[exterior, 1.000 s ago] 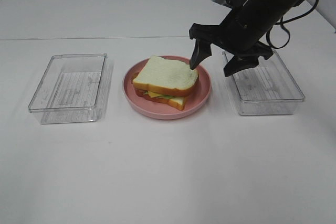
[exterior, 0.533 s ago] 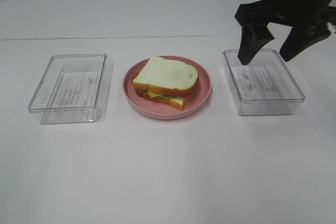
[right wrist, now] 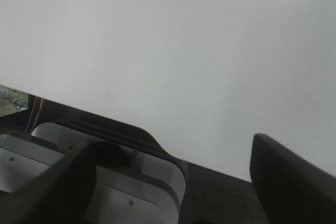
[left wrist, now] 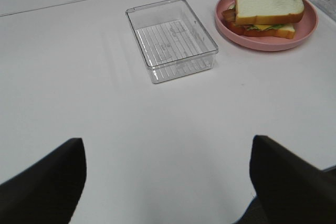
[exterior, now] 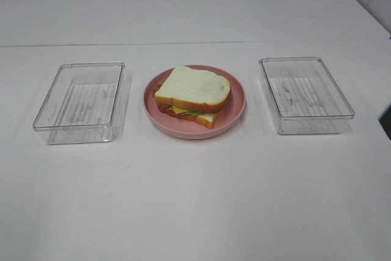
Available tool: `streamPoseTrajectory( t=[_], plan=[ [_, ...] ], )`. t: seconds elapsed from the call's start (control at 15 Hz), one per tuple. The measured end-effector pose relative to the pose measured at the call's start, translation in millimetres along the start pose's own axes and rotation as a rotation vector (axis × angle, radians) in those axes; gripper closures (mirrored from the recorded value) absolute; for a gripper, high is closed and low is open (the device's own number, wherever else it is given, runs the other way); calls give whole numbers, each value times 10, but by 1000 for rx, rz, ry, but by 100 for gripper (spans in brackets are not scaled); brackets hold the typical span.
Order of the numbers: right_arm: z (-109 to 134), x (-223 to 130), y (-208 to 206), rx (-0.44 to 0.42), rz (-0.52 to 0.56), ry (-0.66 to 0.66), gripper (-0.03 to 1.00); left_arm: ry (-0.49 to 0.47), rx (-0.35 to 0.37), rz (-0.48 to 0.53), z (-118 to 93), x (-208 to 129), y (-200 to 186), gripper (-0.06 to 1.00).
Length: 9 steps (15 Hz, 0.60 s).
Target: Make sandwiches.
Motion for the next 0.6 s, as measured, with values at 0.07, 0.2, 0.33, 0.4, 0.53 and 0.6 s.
streamPoseTrajectory(
  t=[0.07,0.2,0.33,0.4,0.53,0.6],
  plan=[
    [7,-416,-96,-1,-60,-8,21,0,0,0,0,0,0,14],
    [8,-717,-174,-6,-147,-19,21,0,0,0,0,0,0,14],
    [8,-1023,-243,-13,-283,-52,21,4,-8,0,-12,-1,0,14],
    [9,-1123,-258,-17,-346,-74,21,8,-8,0,-12,-1,0,14],
    [7,-1228,-261,-25,-445,-105,21,10,-8,0,-12,-1,0,14],
    [8,-1266,-286,-33,-521,-130,21,11,-8,0,-12,-1,0,14]
  ],
)
Point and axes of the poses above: a point on each arm's last joint axis where the gripper is mounted, y pointing out along that axis toward the gripper, z along the wrist's bending axis when the last joint is at zero, x = y × z, the point moved 6 cm from there along y, pointing out along that axis toward the gripper, and after that the axes turned 3 degrees about -y, right-handed, at the moved point
